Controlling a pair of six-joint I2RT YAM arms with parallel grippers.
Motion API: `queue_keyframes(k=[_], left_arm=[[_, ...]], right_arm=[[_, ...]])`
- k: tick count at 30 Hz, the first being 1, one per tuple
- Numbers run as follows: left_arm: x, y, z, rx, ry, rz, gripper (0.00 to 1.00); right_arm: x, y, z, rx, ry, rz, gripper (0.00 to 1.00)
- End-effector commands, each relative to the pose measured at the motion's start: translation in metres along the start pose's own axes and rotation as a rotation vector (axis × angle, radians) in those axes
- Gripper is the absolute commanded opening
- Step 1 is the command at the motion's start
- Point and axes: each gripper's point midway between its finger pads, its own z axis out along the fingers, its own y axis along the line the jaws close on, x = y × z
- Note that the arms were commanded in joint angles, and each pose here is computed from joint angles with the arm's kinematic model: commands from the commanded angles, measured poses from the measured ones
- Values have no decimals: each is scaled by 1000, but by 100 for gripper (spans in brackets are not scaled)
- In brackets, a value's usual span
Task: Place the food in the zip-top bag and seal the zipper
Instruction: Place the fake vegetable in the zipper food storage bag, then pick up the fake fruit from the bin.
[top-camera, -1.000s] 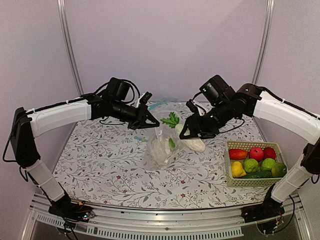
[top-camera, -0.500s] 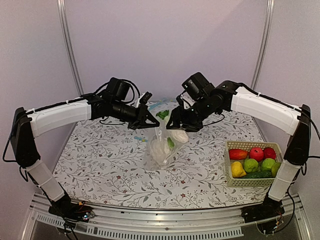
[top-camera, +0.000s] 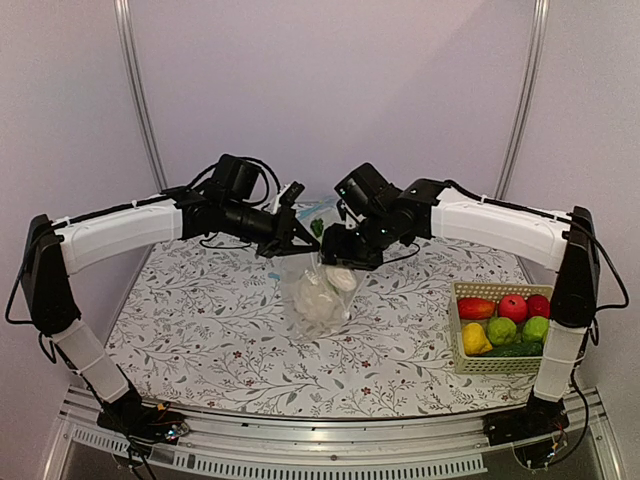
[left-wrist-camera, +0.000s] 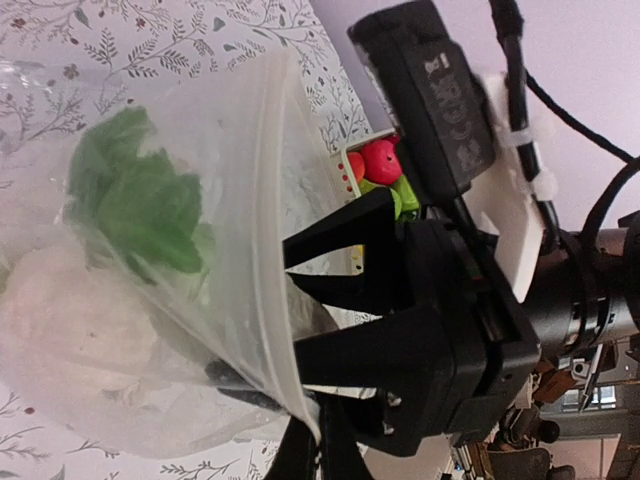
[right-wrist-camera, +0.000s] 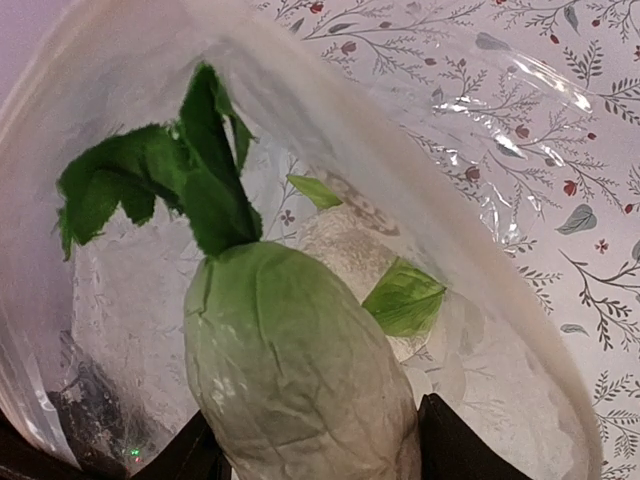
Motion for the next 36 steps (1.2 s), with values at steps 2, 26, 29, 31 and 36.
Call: queue_keyframes(k=[2,26,29,31,36], left_arm=[[-4,-4,2,18,-9,11,0],[-9,0,-6,-1,-33,9,0],[-11,4,-11,-13,-41,8,0],[-13,6,-14,-20,-48,6,0],[-13,9,-18,-31,-52,3,0]], right_arm=[[3,15,16,-3,-28,-10,49],[-23,21,-50,-20,-171,-100,76],[-27,25,-78,-58,-216,-130,76],[-31,22,-102,-65,-262,-144,77],[-32,-10,-153,14,-370,-154,80]])
